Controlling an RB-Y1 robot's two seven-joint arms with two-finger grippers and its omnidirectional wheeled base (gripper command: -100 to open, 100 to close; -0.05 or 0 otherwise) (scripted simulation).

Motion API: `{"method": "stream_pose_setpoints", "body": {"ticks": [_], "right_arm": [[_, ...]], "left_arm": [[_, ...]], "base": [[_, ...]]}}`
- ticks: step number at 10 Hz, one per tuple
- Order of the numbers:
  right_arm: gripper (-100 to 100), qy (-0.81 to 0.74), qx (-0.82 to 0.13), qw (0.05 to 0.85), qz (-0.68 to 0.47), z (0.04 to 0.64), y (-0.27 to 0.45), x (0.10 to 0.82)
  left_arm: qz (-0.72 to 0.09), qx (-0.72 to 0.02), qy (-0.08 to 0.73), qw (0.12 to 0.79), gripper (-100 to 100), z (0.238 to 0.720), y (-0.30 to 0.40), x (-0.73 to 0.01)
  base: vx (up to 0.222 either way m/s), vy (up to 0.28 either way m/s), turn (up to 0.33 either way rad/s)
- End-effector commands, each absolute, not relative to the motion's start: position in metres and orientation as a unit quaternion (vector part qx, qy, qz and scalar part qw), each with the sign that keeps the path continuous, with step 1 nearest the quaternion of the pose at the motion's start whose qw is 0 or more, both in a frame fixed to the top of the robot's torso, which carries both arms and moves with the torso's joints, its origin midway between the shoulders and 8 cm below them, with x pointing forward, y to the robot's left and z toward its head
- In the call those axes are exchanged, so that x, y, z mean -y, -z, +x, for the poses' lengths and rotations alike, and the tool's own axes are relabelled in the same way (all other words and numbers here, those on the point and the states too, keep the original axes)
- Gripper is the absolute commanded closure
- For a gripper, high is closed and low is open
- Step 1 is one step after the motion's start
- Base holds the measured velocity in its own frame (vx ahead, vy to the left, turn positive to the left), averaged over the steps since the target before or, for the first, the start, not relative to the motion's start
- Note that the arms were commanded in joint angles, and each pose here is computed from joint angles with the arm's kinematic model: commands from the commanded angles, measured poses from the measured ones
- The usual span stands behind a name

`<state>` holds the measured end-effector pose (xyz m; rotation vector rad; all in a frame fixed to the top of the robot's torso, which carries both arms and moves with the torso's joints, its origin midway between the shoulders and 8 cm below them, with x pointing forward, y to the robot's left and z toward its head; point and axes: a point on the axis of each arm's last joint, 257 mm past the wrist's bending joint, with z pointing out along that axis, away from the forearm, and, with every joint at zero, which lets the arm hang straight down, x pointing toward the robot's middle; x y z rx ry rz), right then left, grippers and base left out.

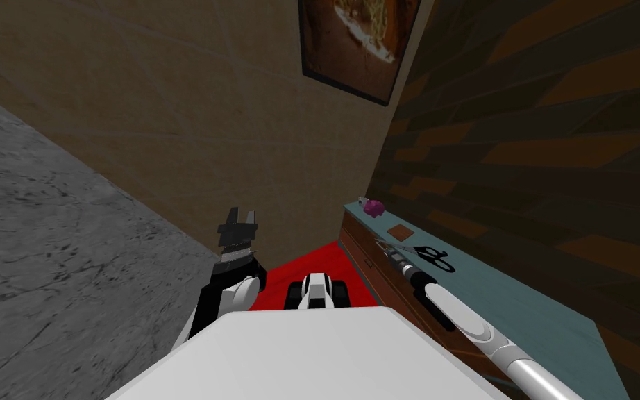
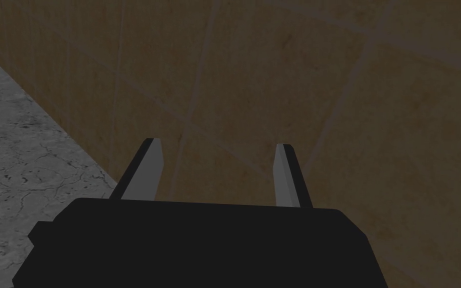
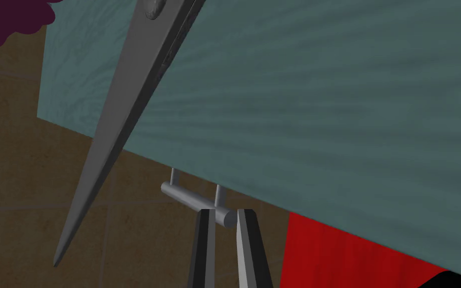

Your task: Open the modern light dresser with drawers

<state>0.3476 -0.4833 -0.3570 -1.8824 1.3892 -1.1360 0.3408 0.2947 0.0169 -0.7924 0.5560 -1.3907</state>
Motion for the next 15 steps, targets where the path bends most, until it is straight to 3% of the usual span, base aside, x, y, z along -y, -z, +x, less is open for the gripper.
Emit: {"method": "stream_pose_setpoints", "body": {"ticks": [1,9,10,15], "right_arm": [[100,0.414,-0.514,0.268,-0.702,0.343,0.363,0.477],[100,0.413,-0.509,0.267,-0.706,0.338,0.362,0.472],[-100,0.411,-0.506,0.268,-0.709,0.339,0.352,0.479],[-100,0.41,-0.503,0.268,-0.712,0.343,0.341,0.485]], "left_arm": [[-0.351,-0.246,0.615,0.662,0,0.341,-0.017,-0.295],[-0.35,-0.246,0.615,0.662,0,0.341,-0.017,-0.295],[-0.35,-0.246,0.615,0.662,0,0.341,-0.017,-0.295],[-0.35,-0.246,0.615,0.662,0,0.341,-0.017,-0.295]], "base": [[-0.005,0.213,-0.035],[-0.036,0.144,-0.029],[-0.01,0.055,-0.069],[0.005,0.027,-0.025]]}}
